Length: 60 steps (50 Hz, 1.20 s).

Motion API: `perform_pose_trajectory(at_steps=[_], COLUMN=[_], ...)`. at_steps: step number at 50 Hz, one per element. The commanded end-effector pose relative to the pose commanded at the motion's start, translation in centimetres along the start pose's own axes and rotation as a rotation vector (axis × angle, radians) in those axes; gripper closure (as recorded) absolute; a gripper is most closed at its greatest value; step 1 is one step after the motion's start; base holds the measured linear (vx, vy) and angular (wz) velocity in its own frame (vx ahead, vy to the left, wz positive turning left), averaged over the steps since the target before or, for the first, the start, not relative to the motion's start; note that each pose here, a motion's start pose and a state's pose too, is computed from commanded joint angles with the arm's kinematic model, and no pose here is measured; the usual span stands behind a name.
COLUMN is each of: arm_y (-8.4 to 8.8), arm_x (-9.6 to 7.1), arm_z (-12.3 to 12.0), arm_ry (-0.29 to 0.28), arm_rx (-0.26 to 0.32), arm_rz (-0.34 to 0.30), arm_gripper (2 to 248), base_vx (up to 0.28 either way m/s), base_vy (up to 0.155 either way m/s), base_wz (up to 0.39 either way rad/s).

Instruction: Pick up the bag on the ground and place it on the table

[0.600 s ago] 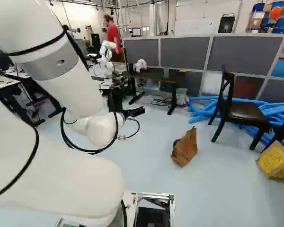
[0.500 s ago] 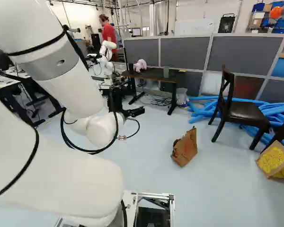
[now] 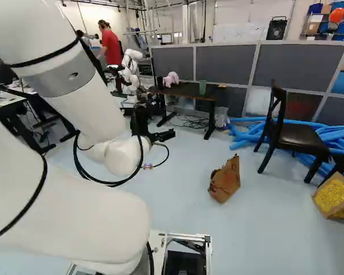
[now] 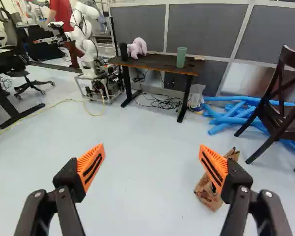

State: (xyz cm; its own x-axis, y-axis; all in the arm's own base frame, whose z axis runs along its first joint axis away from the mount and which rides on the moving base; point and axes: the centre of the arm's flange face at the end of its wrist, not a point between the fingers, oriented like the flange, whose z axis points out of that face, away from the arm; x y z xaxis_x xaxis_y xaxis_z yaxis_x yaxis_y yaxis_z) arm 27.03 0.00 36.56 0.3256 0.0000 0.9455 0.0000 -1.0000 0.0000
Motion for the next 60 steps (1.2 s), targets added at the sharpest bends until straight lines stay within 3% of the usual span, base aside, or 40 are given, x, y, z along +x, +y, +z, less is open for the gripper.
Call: perform_pose_trajectory(at_steps=[11,60], arm_y=[0.0,0.0], arm_x=[0.0,0.0], arm_z=[0.0,0.0], arm_ry=[0.0,0.0], arm_rx=[0.0,0.0], arm_rz=[0.0,0.0], arm_gripper=[3,3], base_vx=[0.104,0.173], base_vy=[-0.014,-0.051], base_wz=[-0.076,-0.271])
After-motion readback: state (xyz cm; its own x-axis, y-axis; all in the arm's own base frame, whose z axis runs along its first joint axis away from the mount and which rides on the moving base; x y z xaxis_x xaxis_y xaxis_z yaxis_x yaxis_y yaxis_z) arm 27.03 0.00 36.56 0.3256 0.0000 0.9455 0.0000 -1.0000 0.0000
